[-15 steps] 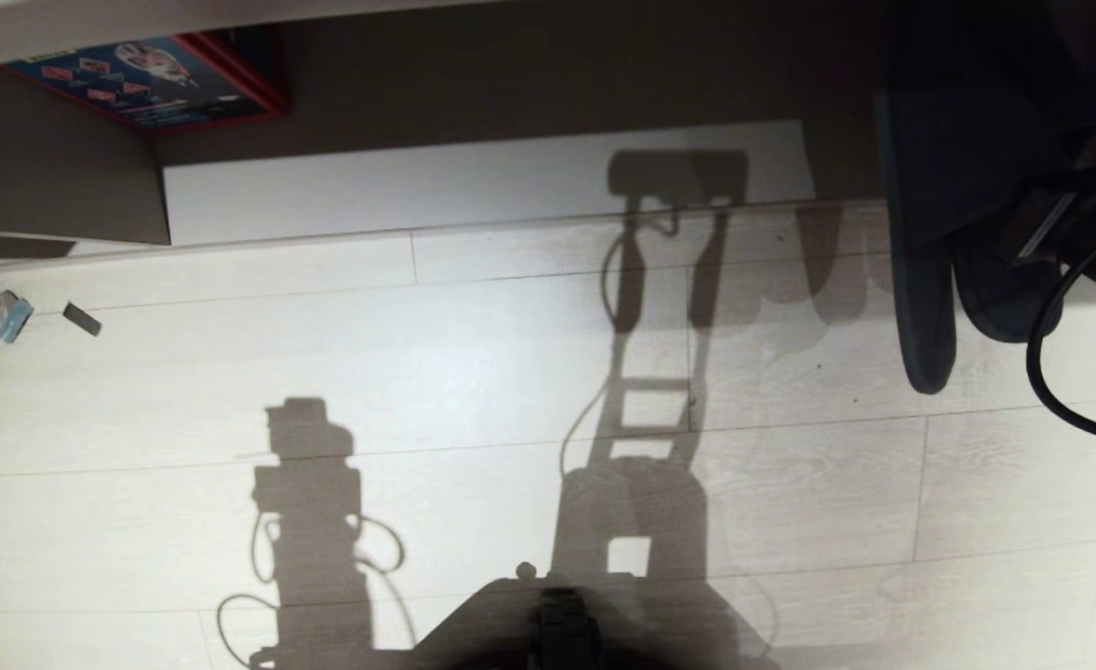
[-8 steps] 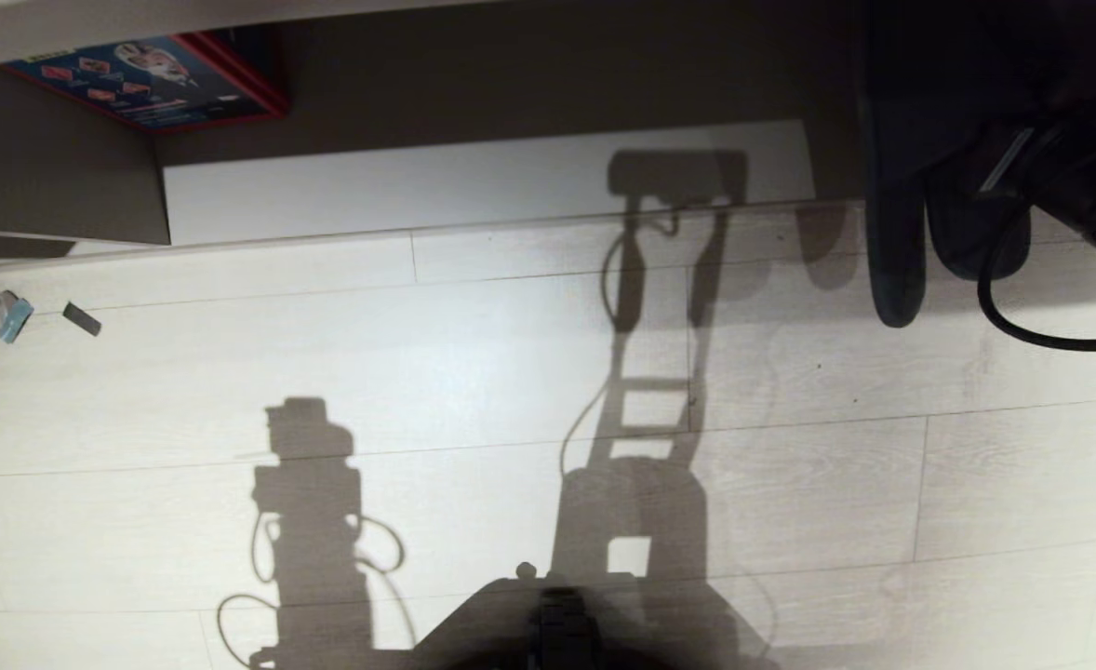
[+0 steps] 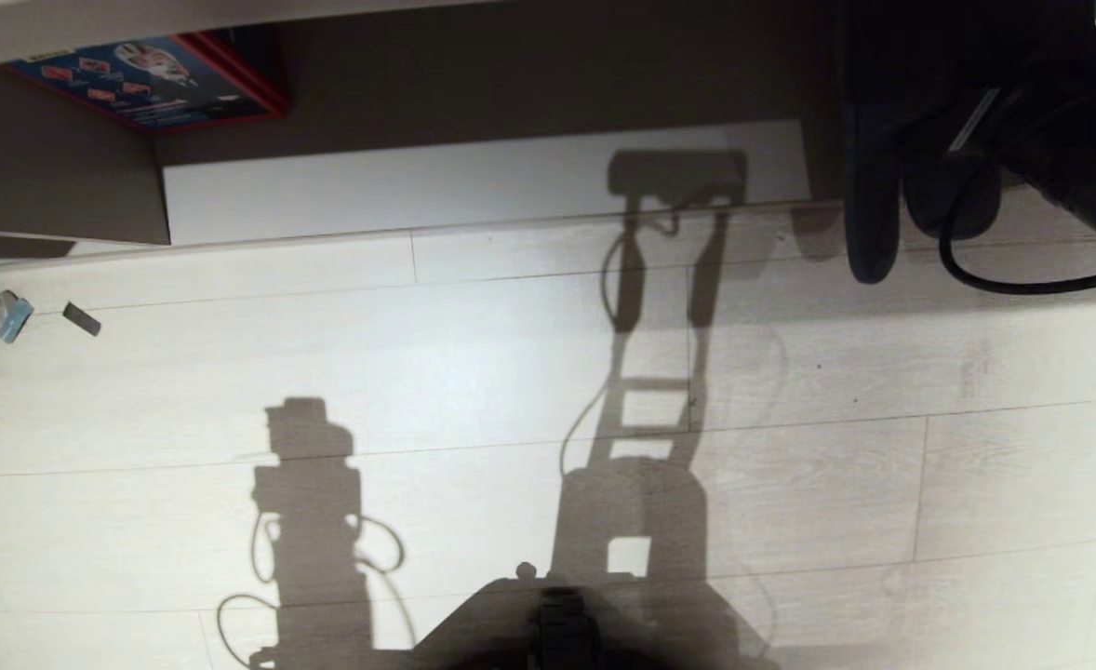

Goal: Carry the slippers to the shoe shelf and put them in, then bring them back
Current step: Place the slippers into the shoe cabinet

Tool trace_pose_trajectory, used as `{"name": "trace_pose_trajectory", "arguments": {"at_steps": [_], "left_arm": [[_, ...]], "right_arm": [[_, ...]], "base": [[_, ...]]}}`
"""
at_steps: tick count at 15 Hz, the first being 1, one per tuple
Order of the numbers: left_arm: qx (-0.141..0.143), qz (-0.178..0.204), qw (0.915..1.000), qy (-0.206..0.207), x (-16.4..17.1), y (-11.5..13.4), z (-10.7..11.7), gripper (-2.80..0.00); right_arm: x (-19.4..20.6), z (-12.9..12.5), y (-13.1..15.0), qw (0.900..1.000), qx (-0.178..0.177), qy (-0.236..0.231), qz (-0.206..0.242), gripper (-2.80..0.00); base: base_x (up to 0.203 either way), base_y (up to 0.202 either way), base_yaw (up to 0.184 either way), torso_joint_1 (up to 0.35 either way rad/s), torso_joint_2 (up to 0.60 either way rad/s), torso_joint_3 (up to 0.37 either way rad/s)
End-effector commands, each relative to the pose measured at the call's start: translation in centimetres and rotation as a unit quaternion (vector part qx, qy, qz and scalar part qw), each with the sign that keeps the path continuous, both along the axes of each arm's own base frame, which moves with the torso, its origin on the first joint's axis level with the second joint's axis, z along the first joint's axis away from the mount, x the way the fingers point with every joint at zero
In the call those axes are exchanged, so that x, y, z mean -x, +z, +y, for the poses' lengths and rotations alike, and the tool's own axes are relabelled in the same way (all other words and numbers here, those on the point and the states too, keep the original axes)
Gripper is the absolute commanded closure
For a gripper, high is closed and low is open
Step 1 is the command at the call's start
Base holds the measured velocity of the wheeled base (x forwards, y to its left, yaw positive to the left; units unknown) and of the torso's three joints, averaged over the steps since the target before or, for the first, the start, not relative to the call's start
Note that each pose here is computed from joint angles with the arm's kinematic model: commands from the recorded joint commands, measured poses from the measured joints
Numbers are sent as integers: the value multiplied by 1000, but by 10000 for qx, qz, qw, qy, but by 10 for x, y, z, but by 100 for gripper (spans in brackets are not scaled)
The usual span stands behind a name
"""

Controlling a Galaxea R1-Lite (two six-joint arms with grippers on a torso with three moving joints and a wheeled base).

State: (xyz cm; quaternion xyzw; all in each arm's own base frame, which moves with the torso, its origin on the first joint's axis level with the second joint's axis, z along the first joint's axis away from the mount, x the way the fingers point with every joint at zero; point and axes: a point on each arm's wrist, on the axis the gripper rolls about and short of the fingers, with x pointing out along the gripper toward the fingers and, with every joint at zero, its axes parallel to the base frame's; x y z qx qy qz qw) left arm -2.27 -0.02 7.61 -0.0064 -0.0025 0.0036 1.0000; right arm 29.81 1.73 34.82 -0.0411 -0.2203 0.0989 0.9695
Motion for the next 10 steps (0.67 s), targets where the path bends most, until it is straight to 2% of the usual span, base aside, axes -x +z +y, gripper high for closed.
{"name": "trace_pose_trajectory", "arguments": {"at_steps": [1,10], "left_arm": [[-2,1,10000,-1,0,0,0,0],[1,1,10000,2,0,0,0,0]], "right_arm": [[-9,1,2,10000,-10,12,-70,0],[-31,2,17,9990,-50,7,-441,0]], "base": [[0,0,0,0,0,0],[0,0,0,0,0,0]]}}
